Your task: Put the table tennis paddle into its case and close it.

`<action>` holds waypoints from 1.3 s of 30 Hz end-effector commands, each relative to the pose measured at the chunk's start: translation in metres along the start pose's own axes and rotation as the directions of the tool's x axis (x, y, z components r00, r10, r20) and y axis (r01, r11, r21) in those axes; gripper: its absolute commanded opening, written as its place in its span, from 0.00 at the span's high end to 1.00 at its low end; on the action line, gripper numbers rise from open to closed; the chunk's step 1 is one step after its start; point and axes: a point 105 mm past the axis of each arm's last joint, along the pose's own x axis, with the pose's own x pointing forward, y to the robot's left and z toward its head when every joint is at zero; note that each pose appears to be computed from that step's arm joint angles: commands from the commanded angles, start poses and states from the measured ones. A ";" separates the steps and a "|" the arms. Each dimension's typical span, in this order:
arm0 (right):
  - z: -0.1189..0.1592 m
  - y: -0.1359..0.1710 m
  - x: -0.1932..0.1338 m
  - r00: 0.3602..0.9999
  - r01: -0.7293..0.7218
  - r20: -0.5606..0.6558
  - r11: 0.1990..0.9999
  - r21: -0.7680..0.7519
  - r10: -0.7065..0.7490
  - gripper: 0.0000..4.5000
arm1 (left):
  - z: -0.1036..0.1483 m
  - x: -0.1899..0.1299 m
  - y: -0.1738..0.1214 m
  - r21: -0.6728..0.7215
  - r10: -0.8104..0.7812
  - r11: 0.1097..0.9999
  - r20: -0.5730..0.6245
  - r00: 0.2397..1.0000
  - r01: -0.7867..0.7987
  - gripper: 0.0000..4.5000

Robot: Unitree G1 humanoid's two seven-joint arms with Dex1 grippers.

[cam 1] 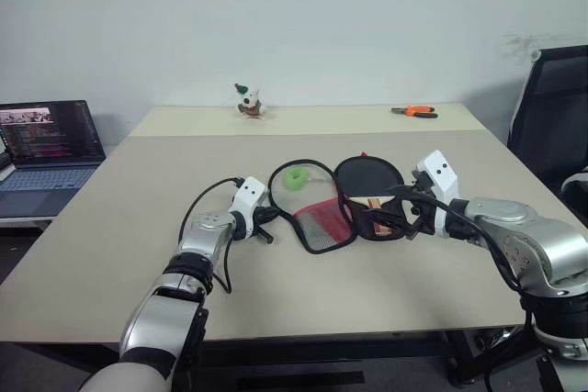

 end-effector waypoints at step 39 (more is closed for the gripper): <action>0.016 0.011 -0.022 0.996 -0.051 0.069 0.998 -0.037 0.053 0.00 | 0.020 0.024 -0.028 0.011 -0.084 0.996 -0.029 0.996 0.084 0.99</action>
